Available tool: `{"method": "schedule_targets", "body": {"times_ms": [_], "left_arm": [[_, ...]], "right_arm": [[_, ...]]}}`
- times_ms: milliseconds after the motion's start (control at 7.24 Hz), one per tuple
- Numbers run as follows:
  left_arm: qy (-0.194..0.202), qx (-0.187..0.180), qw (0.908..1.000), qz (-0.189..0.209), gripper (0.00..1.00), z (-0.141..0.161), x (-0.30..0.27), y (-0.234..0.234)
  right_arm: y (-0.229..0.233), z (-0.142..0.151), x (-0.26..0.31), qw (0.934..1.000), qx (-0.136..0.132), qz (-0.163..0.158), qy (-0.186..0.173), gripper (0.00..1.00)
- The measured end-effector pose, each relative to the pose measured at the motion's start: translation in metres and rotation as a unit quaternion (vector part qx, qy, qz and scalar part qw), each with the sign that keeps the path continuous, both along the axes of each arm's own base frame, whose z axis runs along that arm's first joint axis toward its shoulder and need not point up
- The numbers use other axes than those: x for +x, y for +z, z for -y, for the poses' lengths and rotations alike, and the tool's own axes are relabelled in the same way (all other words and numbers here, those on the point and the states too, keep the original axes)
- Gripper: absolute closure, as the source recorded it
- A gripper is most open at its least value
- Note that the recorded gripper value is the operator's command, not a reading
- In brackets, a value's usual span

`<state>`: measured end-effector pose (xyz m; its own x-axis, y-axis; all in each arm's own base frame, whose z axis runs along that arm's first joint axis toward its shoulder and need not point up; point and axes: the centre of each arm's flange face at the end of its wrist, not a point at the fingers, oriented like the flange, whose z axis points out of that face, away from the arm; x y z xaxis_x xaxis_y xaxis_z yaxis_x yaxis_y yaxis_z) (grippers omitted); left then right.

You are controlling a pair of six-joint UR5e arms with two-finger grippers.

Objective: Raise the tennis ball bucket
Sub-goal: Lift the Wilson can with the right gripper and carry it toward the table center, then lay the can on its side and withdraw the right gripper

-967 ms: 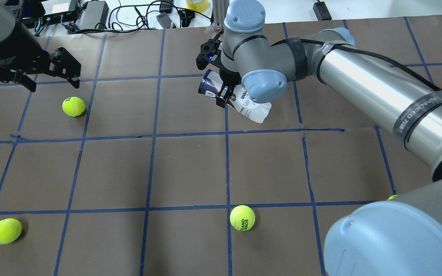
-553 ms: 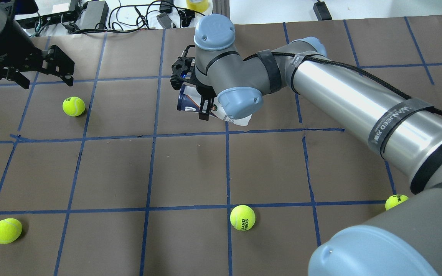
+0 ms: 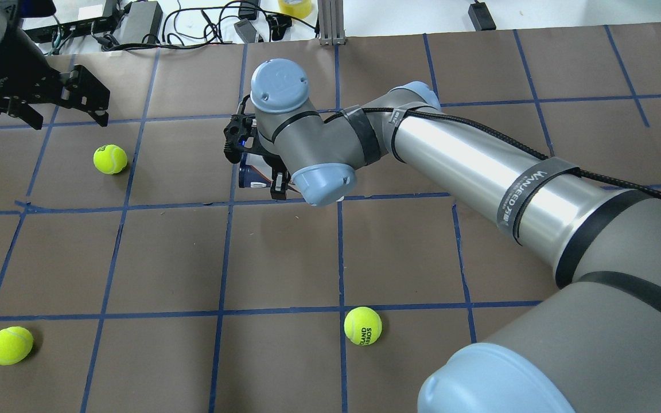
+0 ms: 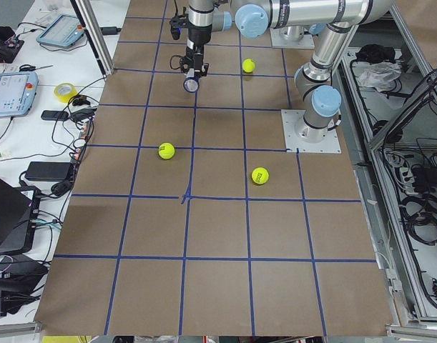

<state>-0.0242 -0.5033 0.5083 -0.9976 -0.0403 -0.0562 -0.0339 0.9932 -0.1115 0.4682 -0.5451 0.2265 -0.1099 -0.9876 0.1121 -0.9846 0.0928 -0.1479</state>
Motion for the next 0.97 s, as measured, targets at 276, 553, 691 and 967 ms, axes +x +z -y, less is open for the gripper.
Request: {"method": "schedule_targets", "body": {"times_ms": [276,553,691,967], "left_arm": [[0.000,0.001,1.0000,-0.001,0.00,0.000,0.000,-0.001],[0.000,0.001,1.0000,-0.002,0.00,0.000,-0.001,-0.002],[-0.001,0.002,1.0000,-0.002,0.00,0.000,-0.001,-0.002],[-0.001,0.003,1.0000,-0.002,0.00,0.000,-0.001,-0.003]], "right_arm": [[-0.013,-0.002,0.001,1.0000,0.006,-0.001,0.001,0.00],[0.005,-0.002,0.000,1.0000,0.000,0.007,-0.001,0.00],[0.021,-0.002,0.000,0.9998,-0.007,0.016,-0.001,0.00],[0.045,0.001,-0.007,0.9994,-0.016,0.032,-0.004,0.00]]}}
